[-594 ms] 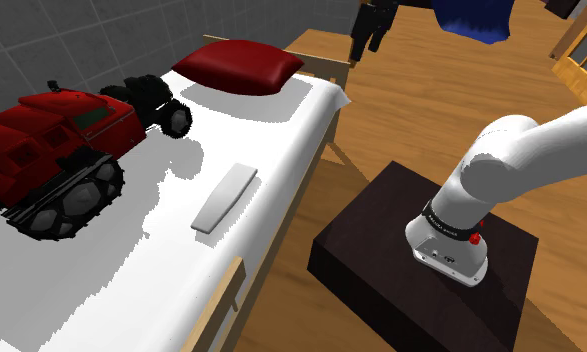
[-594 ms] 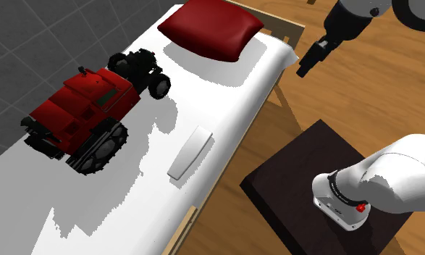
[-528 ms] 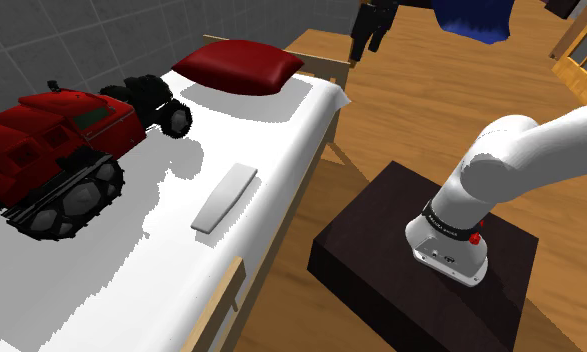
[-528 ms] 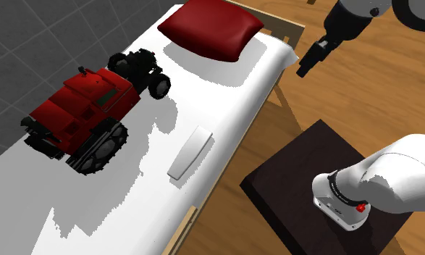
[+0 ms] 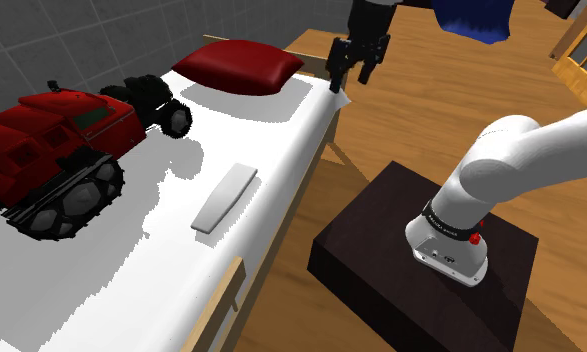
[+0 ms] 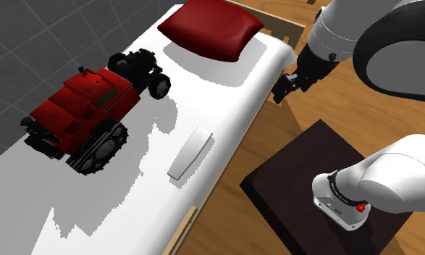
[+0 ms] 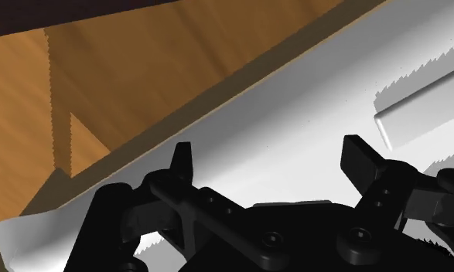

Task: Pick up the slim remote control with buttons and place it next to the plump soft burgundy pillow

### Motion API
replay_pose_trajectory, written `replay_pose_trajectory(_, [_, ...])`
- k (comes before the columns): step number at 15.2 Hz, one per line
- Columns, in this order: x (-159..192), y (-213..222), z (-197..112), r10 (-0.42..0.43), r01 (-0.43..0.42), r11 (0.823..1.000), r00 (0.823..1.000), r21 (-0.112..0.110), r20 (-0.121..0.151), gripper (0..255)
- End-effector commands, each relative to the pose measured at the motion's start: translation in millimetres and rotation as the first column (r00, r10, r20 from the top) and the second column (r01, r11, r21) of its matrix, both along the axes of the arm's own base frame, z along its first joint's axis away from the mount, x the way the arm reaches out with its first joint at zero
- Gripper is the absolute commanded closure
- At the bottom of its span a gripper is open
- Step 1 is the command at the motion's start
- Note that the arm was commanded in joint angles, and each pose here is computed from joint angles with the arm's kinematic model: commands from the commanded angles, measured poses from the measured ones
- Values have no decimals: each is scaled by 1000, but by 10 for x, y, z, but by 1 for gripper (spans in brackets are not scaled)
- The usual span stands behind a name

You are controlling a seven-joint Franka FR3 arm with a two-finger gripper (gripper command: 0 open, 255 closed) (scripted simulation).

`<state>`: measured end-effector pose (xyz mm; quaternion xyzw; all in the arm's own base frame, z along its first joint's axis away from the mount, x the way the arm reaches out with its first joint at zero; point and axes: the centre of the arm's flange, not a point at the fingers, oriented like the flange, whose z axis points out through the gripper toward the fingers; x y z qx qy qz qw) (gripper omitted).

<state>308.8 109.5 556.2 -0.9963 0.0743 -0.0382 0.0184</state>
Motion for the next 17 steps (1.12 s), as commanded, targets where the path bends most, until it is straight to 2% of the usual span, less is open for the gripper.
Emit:
replay_pose_trajectory(1, [-45, 247, -127, -80, 80, 997, 997, 1, -6, 0])
replay_pose_trajectory(5, [-41, 725, -376, -225, 225, 974, 974, 1, -17, 0])
replay_pose_trajectory(9, [31, 1198, -624, -365, 366, 931, 930, 0, -28, 0])
replay_pose_trajectory(13, [168, 1656, -872, -498, 498, 867, 866, -3, -39, 0])
replay_pose_trajectory(17, [368, 2090, -1121, -619, 620, 785, 784, -7, -49, 0])
